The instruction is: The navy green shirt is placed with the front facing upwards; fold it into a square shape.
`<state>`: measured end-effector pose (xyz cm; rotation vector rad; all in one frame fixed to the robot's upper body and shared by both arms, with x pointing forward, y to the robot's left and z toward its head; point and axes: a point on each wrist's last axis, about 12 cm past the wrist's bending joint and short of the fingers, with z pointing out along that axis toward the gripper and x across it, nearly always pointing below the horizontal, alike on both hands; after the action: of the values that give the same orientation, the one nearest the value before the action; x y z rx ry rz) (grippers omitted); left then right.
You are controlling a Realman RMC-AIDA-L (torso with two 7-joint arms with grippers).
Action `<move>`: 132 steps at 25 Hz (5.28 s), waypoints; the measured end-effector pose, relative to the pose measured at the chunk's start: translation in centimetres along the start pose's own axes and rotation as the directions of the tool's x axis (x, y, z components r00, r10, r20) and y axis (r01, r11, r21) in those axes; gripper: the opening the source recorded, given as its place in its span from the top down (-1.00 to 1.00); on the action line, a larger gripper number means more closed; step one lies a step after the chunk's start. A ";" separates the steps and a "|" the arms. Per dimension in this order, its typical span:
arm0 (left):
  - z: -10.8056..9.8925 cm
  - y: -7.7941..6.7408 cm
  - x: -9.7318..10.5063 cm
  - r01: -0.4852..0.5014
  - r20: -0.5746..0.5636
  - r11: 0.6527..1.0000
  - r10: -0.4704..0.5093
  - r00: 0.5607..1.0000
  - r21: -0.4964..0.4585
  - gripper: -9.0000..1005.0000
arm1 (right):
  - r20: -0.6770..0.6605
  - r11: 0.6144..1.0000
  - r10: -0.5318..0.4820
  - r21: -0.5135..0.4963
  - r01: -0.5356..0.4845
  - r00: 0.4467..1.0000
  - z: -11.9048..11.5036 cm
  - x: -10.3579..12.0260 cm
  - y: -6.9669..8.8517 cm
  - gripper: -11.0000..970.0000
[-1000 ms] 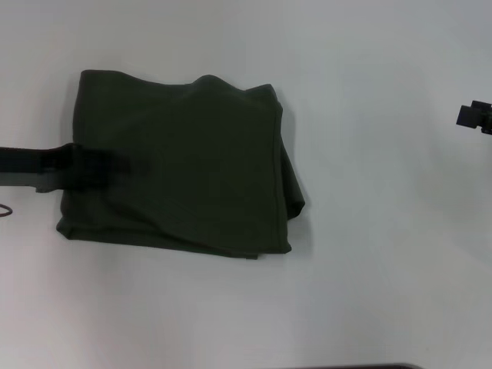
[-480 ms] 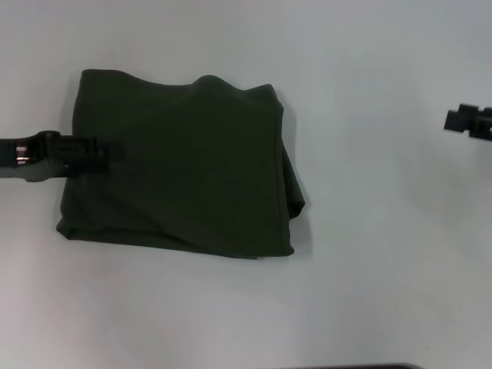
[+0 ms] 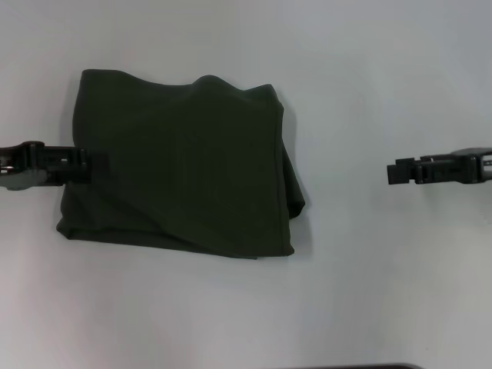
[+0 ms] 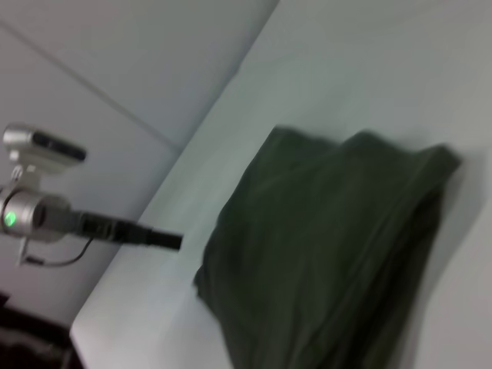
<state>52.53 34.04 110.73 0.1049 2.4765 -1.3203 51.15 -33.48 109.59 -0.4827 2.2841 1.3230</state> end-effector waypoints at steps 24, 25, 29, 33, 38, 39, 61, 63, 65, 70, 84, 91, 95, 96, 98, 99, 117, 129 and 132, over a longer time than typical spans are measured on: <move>-1.1 -0.2 -1.1 -0.048 0.060 0.999 0.049 0.997 -0.021 -0.32 | -0.014 0.929 0.349 0.135 -0.345 0.937 0.8 -11.6 1.1 -0.58; -1.1 -0.3 -1.1 -0.050 0.060 0.999 0.051 0.997 -0.021 -0.32 | -0.029 0.926 0.360 0.135 -0.353 0.933 1.1 -11.6 1.1 -0.58; -0.9 -0.3 -1.1 -0.057 0.059 0.998 0.058 0.997 -0.019 -0.31 | -0.053 0.909 0.401 0.145 -0.390 0.915 2.2 -11.3 0.9 -0.58; -0.8 -0.3 -1.1 -0.059 0.058 0.998 0.060 0.997 -0.014 -0.31 | -0.022 0.894 0.429 0.156 -0.421 0.903 3.9 -10.7 0.2 -0.58; -0.4 -0.6 -1.3 -0.059 0.055 0.998 0.059 0.997 -0.003 -0.31 | 0.045 0.875 0.450 0.176 -0.451 0.892 5.8 -10.3 -0.5 -0.58; -0.3 -0.7 -1.4 -0.060 0.054 0.998 0.060 0.997 -0.001 -0.31 | 0.048 0.874 0.453 0.174 -0.454 0.890 6.2 -10.3 -0.5 -0.57; 0.6 -0.7 -2.0 -0.058 0.072 0.998 0.059 0.996 -0.010 -0.31 | 0.105 0.853 0.480 0.176 -0.491 0.871 11.2 -9.1 -0.6 -0.57; 0.6 -0.7 -2.0 -0.061 0.072 0.998 0.062 0.995 -0.010 -0.31 | 0.108 0.850 0.478 0.190 -0.491 0.871 11.6 -8.8 -0.8 -0.57; 0.7 -0.7 -2.0 -0.066 0.072 0.998 0.067 0.995 -0.009 -0.32 | 0.119 0.846 0.480 0.197 -0.495 0.869 12.0 -8.7 -0.9 -0.57; 0.9 -0.8 -2.0 -0.072 0.073 0.997 0.073 0.995 -0.008 -0.32 | 0.157 0.838 0.482 0.205 -0.506 0.862 12.7 -8.5 -1.1 -0.57; 0.9 -0.6 -2.1 -0.081 0.085 0.997 0.082 0.993 -0.022 -0.32 | 0.177 0.824 0.501 0.202 -0.530 0.847 13.5 -8.1 -1.2 -0.35; 0.9 -0.6 -2.2 -0.080 0.087 0.997 0.081 0.993 -0.023 -0.32 | 0.179 0.823 0.506 0.192 -0.535 0.844 13.5 -8.1 -1.2 -0.35; 0.9 -0.6 -2.2 -0.080 0.088 0.997 0.082 0.993 -0.024 -0.32 | 0.174 0.817 0.517 0.191 -0.544 0.838 13.9 -7.7 -1.1 -0.35; 0.9 -0.6 -2.2 -0.080 0.088 0.997 0.082 0.993 -0.024 -0.32 | 0.173 0.817 0.519 0.190 -0.545 0.837 14.1 -7.7 -1.1 -0.35; 0.9 -0.6 -2.2 -0.080 0.089 0.996 0.082 0.993 -0.025 -0.32 | 0.173 0.815 0.521 0.189 -0.548 0.836 14.4 -7.5 -1.0 -0.35; 0.9 -0.6 -2.2 -0.080 0.090 0.996 0.083 0.993 -0.026 -0.32 | 0.174 0.815 0.522 0.189 -0.548 0.835 14.5 -7.5 -1.0 -0.35; 1.5 -0.8 -2.4 -0.084 0.077 0.996 0.084 0.993 -0.012 -0.32 | 0.200 0.805 0.530 0.187 -0.564 0.824 15.4 -7.3 -1.1 -0.33; 2.0 -1.0 -2.8 -0.086 0.075 0.996 0.086 0.993 -0.003 -0.32 | 0.237 0.813 0.521 0.156 -0.561 0.820 15.3 -7.6 -1.2 -0.33; 2.0 -1.0 -2.8 -0.085 0.077 0.996 0.085 0.993 -0.006 -0.32 | 0.233 0.811 0.522 0.161 -0.563 0.820 15.5 -7.5 -1.2 -0.33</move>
<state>55.43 32.14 111.39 0.1539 2.3822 -1.2626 61.24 -19.97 106.09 0.3968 2.4673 1.2567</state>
